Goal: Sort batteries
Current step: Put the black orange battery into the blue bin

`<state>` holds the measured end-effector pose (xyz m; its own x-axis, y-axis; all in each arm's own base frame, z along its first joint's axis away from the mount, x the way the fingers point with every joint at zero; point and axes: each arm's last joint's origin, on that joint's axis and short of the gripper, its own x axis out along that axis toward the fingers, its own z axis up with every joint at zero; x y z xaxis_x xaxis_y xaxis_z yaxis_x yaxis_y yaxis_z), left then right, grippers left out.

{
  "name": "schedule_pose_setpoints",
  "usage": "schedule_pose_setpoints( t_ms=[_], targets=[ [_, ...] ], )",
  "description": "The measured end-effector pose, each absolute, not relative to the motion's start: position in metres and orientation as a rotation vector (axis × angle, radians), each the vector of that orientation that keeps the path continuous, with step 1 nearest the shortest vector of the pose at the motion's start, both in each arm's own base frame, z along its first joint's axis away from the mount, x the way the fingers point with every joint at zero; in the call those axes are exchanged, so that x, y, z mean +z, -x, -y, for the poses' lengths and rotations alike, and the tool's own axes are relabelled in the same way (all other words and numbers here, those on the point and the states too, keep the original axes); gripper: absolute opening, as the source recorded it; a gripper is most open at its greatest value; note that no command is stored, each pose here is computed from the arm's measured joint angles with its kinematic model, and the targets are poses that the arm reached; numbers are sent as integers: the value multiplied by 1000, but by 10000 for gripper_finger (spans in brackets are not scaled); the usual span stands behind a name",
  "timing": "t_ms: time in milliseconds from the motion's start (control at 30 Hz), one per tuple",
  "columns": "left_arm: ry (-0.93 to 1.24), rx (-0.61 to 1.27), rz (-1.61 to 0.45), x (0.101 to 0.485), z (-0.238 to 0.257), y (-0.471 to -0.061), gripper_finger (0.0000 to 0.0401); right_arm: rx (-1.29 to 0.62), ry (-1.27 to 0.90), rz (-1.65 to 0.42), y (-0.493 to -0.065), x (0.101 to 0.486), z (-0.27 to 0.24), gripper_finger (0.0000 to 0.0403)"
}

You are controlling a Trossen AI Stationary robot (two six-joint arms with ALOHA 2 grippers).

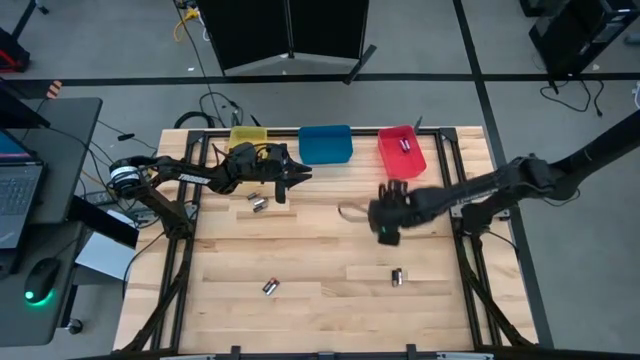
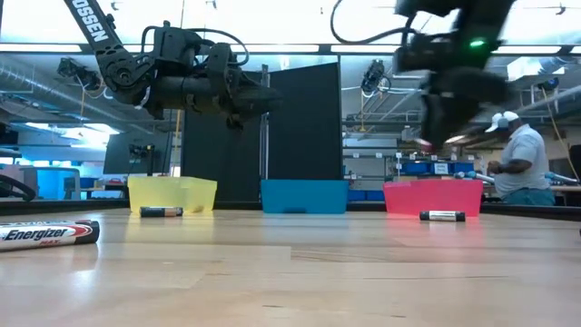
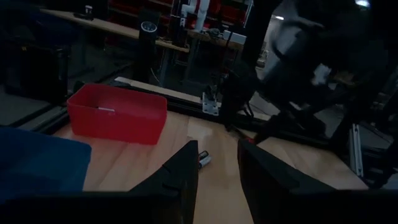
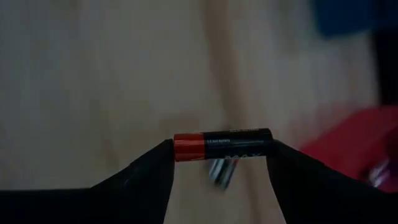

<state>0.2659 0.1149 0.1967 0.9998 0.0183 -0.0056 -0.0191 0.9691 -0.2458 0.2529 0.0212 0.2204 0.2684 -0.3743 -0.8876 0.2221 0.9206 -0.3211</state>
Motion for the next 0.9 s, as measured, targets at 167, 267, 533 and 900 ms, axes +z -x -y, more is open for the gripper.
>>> schedule_pose_setpoints(
  t_ms=[167, 267, 533, 900],
  targets=[
    [246, 19, -3, 197, -115, -266, 119, -432, 130, -1100, -272, 226, 32, 242],
    [238, 20, -3, 197, -115, -266, 115, -421, 123, -1043, -284, 222, 67, 242],
    [187, 51, 7, 198, -124, -262, 78, -383, 162, -1036, -329, 225, 146, 242],
    [187, 51, 6, 197, -139, -253, 55, -321, 120, -1177, -372, 215, 240, 242]
  ],
)
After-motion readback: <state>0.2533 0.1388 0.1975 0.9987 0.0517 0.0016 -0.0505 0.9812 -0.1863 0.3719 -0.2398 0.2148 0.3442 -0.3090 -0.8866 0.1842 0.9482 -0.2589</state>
